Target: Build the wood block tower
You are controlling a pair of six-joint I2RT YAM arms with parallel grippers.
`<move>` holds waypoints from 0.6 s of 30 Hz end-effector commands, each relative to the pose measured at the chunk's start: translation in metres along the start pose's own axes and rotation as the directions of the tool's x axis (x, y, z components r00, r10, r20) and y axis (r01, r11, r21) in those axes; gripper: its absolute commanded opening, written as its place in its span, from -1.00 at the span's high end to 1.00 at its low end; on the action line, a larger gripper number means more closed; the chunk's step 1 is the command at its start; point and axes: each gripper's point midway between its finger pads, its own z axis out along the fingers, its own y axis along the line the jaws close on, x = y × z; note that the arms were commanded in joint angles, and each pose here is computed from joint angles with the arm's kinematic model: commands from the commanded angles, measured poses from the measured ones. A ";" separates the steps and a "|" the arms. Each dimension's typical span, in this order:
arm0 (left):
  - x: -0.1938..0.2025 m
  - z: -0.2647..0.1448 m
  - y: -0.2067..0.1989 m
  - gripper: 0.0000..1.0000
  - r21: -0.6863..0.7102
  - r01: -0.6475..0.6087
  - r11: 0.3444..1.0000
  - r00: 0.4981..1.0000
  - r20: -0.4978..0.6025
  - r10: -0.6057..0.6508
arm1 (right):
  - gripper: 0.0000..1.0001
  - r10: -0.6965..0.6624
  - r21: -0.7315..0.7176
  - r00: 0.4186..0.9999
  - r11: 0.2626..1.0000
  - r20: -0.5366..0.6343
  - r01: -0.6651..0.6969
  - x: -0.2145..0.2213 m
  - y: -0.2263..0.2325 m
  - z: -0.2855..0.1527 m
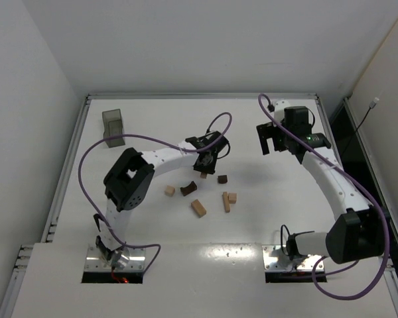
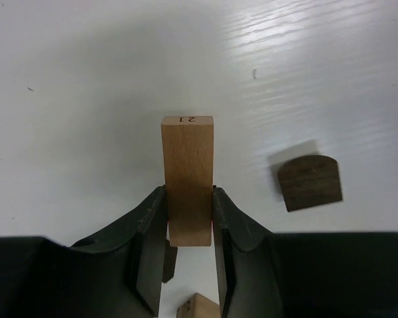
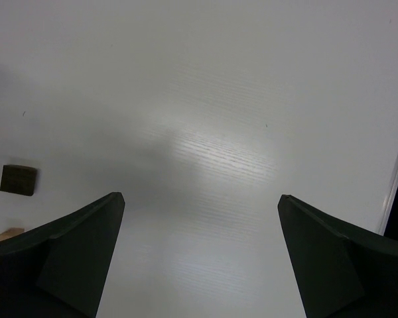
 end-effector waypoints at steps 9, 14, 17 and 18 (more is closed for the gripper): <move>0.007 0.028 0.015 1.00 -0.053 0.129 0.990 0.989 -0.064 -0.132 | -0.99 0.055 -0.078 0.998 0.996 0.020 -0.053 -0.011 0.013 0.002; 0.005 0.043 0.027 1.00 -0.090 0.170 0.981 0.982 -0.072 -0.176 | -0.99 0.049 -0.119 0.999 0.992 0.007 -0.047 -0.005 0.023 0.004; 0.010 0.055 0.032 1.00 -0.109 0.169 0.980 0.979 -0.091 -0.180 | -0.99 0.049 -0.129 0.999 0.990 0.008 -0.047 -0.006 0.025 0.003; 0.005 0.055 0.034 1.00 -0.108 0.180 0.978 0.978 -0.082 -0.190 | -0.99 0.049 -0.129 0.999 0.990 0.008 -0.047 -0.006 0.025 0.003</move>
